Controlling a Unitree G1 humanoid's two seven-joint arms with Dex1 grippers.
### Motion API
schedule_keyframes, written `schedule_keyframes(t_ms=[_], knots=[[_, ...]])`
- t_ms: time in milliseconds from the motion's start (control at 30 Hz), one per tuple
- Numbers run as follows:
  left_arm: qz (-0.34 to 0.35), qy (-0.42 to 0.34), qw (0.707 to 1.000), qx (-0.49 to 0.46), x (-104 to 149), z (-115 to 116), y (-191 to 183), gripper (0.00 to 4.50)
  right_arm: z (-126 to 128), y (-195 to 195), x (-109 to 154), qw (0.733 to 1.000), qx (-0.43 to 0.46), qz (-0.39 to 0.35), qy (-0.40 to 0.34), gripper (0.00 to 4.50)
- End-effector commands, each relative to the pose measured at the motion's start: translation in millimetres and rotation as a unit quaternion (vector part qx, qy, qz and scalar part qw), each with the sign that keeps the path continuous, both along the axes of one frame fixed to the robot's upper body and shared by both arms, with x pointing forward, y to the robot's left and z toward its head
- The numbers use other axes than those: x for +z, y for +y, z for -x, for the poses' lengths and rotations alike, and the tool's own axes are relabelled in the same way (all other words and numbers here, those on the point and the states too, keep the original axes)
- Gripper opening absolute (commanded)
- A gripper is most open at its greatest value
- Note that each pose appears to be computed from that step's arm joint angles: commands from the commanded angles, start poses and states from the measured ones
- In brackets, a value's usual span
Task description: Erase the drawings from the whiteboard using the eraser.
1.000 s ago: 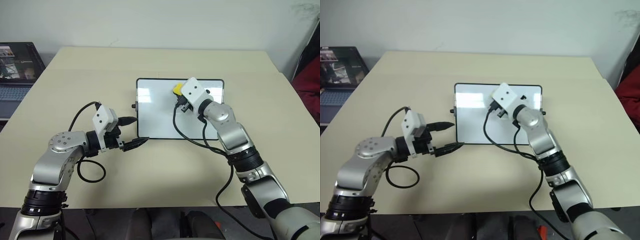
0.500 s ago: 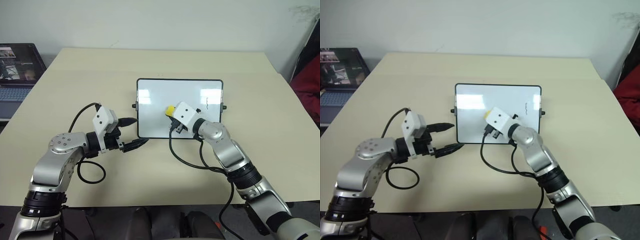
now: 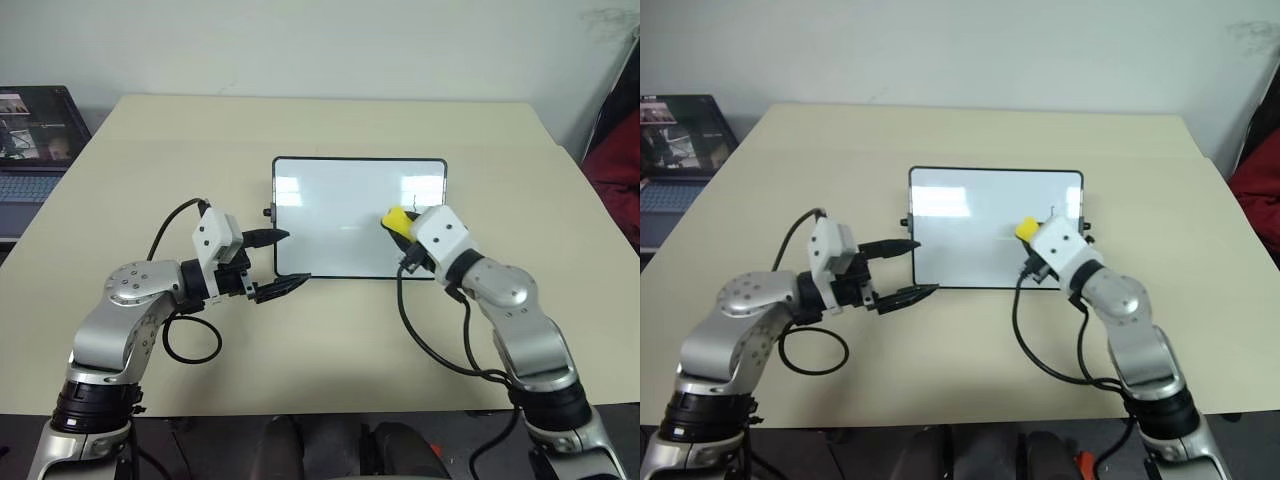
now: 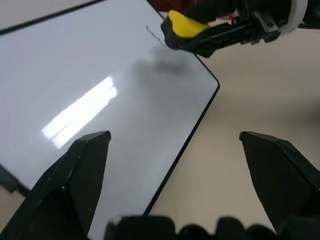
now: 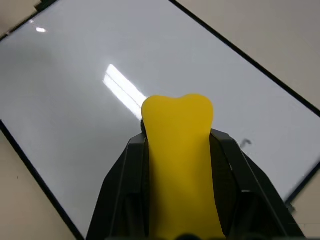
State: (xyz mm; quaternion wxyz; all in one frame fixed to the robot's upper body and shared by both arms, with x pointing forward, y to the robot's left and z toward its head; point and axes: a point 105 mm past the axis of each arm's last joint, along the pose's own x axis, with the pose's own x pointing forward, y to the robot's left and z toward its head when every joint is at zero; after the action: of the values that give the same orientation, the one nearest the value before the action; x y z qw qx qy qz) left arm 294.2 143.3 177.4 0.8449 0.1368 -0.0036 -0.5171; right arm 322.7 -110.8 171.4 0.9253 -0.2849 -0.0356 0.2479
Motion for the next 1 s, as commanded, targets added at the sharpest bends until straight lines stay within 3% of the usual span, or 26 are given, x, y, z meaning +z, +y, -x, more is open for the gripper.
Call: schedule_keyframes(t_ms=[33,300,533,700,1000], knots=[[-0.007,-0.024,0.999,-0.042,11.1,7.3,-17.0,4.5,8.1,-19.3,17.6,0.999,-0.039,-0.016,-0.027,1.26],[-0.005,-0.021,0.998,-0.059,11.4,-2.5,-24.7,4.5,-22.8,-26.2,55.2,0.994,-0.078,-0.045,-0.063,1.26],[-0.002,-0.027,0.997,-0.07,14.2,-4.0,-30.6,4.5,-40.3,-26.3,70.3,0.992,-0.088,-0.041,-0.084,1.26],[0.001,-0.024,0.998,-0.057,10.9,0.2,-25.7,4.5,-14.9,-55.3,54.4,0.992,-0.098,-0.059,-0.051,1.26],[0.014,-0.005,1.0,0.001,-2.7,0.6,-10.4,4.5,51.7,-15.6,-2.1,0.995,0.015,-0.094,0.038,1.26]])
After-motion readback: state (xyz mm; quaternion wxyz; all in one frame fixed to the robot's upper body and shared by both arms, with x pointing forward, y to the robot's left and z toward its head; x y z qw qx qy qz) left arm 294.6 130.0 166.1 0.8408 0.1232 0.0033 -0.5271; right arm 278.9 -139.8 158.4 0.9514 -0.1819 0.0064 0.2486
